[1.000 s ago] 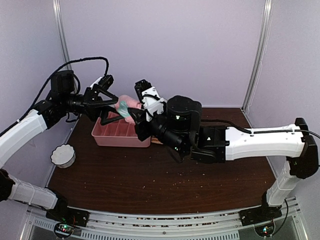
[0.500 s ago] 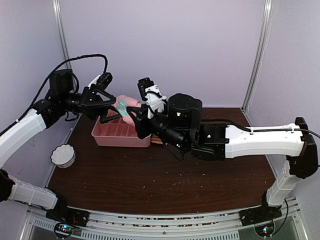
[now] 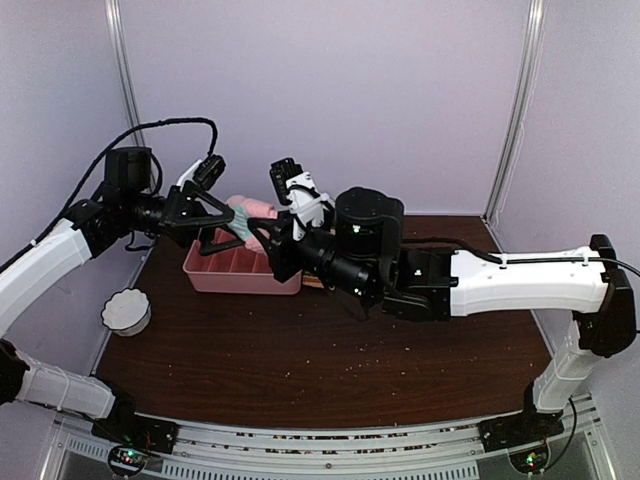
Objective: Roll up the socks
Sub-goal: Adjust the sock.
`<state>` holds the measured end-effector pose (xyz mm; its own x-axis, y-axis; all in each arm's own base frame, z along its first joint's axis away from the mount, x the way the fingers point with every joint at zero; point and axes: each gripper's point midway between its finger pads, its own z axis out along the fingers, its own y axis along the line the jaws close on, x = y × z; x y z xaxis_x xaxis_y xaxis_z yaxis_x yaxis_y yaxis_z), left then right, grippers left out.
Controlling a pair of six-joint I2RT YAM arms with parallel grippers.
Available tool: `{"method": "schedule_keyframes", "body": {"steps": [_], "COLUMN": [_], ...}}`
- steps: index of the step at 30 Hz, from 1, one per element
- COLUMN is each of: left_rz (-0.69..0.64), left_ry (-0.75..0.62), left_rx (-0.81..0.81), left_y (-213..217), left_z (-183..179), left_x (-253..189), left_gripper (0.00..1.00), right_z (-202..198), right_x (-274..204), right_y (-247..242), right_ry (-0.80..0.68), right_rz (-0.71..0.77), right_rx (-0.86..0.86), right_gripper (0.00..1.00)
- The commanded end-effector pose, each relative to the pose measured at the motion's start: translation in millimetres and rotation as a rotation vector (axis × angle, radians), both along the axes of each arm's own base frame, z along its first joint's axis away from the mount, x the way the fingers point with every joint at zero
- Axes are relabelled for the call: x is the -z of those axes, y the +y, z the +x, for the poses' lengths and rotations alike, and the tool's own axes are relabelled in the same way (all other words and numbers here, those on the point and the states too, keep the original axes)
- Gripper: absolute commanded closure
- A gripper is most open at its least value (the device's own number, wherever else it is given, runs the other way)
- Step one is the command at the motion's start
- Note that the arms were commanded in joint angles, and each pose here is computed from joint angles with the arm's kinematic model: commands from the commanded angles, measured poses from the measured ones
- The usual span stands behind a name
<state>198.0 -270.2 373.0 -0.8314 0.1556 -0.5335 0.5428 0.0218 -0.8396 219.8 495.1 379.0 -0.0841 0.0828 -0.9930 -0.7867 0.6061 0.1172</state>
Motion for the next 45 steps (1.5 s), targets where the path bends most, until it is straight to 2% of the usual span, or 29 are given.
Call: {"method": "schedule_keyframes", "body": {"steps": [1, 13, 17, 20, 22, 26, 31, 33, 37, 42, 44, 45], "left_rz": [0.024, 0.025, -0.007, -0.026, -0.046, -0.071, -0.081, -0.079, -0.072, -0.053, -0.027, -0.005], "left_ry": [-0.048, -0.099, -0.105, -0.105, -0.103, -0.133, -0.162, -0.177, -0.222, -0.287, -0.313, -0.348], "left_rx": [-0.024, -0.042, -0.036, -0.022, -0.011, 0.019, 0.037, 0.043, 0.048, 0.037, 0.008, -0.014], "left_y": [1, 1, 0, 0, 0, 1, 3, 3, 5, 6, 8, 12], "left_z": [5, 11, 10, 8, 5, -2, -6, -6, -7, -5, 2, 8], "left_x": [9, -1, -17, -27, -34, -37, -36, -36, -39, -41, -37, -33], "left_gripper": [0.02, 0.02, 0.02, 0.06, 0.13, 0.32, 0.38, 0.45, 0.69, 1.00, 1.00, 1.00], "right_z": [-14, -19, -16, -13, -9, -1, 3, 3, 8, 11, 16, 19], "right_x": [-27, -14, -4, 4, 6, 8, 11, 14, 19, 27, 35, 38], "right_y": [-4, 4, 7, 10, 9, 3, 3, 4, 5, 11, 11, 10], "right_ry": [-0.001, 0.085, 0.110, 0.122, 0.127, 0.137, 0.158, 0.172, 0.203, 0.233, 0.256, 0.267], "right_rz": [0.093, 0.162, 0.149, 0.125, 0.118, 0.118, 0.121, 0.119, 0.120, 0.081, 0.065, 0.063], "right_rx": [-0.066, -0.155, -0.156, -0.142, -0.127, -0.091, -0.090, -0.096, -0.102, -0.113, -0.107, -0.099], "right_gripper": [1.00, 1.00, 1.00, 1.00, 1.00, 1.00, 1.00, 1.00, 1.00, 0.87, 0.78, 0.71]}}
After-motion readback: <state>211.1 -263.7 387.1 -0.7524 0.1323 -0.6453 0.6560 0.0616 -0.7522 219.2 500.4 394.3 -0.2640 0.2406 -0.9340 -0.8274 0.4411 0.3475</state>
